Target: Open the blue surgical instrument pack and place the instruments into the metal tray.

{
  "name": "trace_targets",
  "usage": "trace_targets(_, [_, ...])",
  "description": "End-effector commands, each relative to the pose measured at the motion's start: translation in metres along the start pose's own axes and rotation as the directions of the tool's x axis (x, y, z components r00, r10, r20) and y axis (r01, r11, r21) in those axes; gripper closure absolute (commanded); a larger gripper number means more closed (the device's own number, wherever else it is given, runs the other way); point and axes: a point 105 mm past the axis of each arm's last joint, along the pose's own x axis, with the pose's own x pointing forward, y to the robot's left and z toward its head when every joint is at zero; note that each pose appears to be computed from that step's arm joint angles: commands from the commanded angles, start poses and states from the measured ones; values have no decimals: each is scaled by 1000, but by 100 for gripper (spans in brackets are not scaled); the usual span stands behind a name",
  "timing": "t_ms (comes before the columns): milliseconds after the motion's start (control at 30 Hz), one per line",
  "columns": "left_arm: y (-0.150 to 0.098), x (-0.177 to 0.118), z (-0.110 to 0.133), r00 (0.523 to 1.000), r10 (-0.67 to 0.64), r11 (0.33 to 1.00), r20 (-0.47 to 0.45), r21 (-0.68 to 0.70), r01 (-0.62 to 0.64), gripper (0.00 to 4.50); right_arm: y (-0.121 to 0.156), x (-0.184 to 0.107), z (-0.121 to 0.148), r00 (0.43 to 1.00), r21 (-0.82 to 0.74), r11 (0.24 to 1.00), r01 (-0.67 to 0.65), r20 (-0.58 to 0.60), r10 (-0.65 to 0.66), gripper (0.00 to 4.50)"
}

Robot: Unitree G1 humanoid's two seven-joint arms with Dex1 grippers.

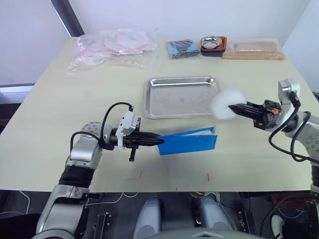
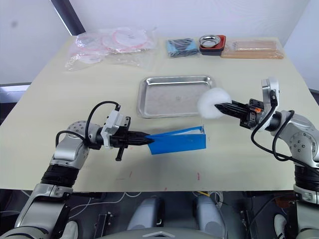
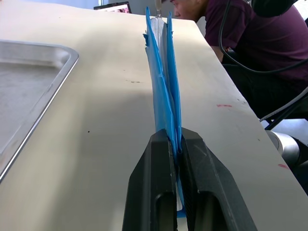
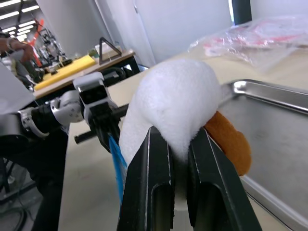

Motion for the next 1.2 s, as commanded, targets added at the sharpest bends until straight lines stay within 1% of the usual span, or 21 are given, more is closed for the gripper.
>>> trace_targets(33, [-3, 1, -7, 999, -24, 1000, -37, -7, 24, 450, 8, 0, 21, 998, -55, 998, -7, 70, 11, 443])
trace_targets(133, [-2, 2, -7, 999, -26, 1000, -34, -7, 26, 450, 11, 8, 16, 999, -68, 998, -11, 48, 15, 443])
trace_targets(267, [0, 2, -7, 999, -24, 1000, -29, -6, 23, 450, 20, 26, -3, 995, -131, 989, -67, -76, 57, 443])
trace_targets(467, [3, 3, -7, 998, -32, 999, -45, 6, 32, 450, 27, 48, -24, 976, -190, 969, -157, -177, 124, 443])
trace_targets(633, [4, 4, -6, 998, -39, 999, -57, 16, 40, 450, 31, 73, -20, 973, -237, 950, -203, -153, 170, 443])
trace_targets(833, [2, 8, -8, 998, -37, 999, -50, 19, 38, 450, 44, 93, -34, 956, -268, 923, -276, -175, 235, 443])
trace_targets(967, [2, 8, -9, 998, -35, 999, -52, 26, 36, 450, 50, 103, -34, 952, -282, 913, -295, -162, 258, 443])
trace_targets(1200, [4, 9, -7, 999, -29, 999, -39, 26, 30, 450, 74, 135, -34, 930, -337, 867, -368, -127, 345, 443])
